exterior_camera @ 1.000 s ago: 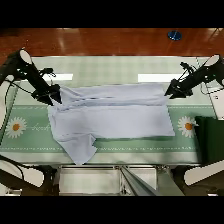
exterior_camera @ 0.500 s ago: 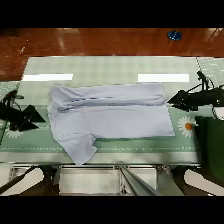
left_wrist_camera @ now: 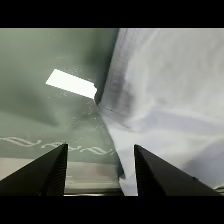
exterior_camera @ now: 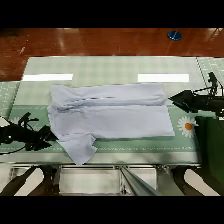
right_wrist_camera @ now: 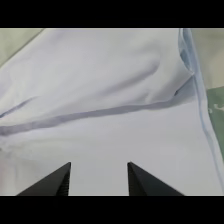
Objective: Fold the shirts.
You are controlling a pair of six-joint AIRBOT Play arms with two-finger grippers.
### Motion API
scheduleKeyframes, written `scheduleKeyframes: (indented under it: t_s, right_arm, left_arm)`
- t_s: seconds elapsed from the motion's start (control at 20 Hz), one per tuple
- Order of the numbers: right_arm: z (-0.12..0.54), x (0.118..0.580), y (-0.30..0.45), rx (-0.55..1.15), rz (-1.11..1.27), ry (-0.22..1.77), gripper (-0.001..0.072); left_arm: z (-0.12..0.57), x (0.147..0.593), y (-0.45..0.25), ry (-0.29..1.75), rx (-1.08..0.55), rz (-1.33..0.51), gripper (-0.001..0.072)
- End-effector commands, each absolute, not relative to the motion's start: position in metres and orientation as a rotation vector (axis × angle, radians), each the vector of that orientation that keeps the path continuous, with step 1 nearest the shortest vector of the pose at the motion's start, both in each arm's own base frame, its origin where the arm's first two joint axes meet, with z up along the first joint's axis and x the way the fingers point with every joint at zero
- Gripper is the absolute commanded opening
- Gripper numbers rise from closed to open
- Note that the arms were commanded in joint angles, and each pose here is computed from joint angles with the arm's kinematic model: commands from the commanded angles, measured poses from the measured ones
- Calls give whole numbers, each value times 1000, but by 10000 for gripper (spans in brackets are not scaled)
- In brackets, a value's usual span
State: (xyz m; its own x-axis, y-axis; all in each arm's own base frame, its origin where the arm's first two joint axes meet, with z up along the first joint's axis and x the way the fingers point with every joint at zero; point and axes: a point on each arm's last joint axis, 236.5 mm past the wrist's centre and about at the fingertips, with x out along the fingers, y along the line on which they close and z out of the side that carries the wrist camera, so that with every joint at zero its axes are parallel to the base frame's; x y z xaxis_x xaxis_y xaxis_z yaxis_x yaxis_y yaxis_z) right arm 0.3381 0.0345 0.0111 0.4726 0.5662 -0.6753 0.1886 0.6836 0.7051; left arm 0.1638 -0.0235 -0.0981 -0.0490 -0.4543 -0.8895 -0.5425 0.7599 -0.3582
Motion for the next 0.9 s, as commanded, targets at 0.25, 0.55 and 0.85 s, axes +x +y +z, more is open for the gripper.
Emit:
scheduleKeyframes:
  t_s: [0.25,0.55,0.85]
  right_arm:
    - [25,344,34,913,269,1035,415]
    - [-39,244,-44,825,-31,1400,415]
    - [-76,187,-35,859,-111,1599,415]
  left_arm:
    - [-122,162,-61,1687,-846,65,503]
    - [-129,173,-66,1650,-801,65,501]
    - [-125,193,-79,1580,-868,-1,20]
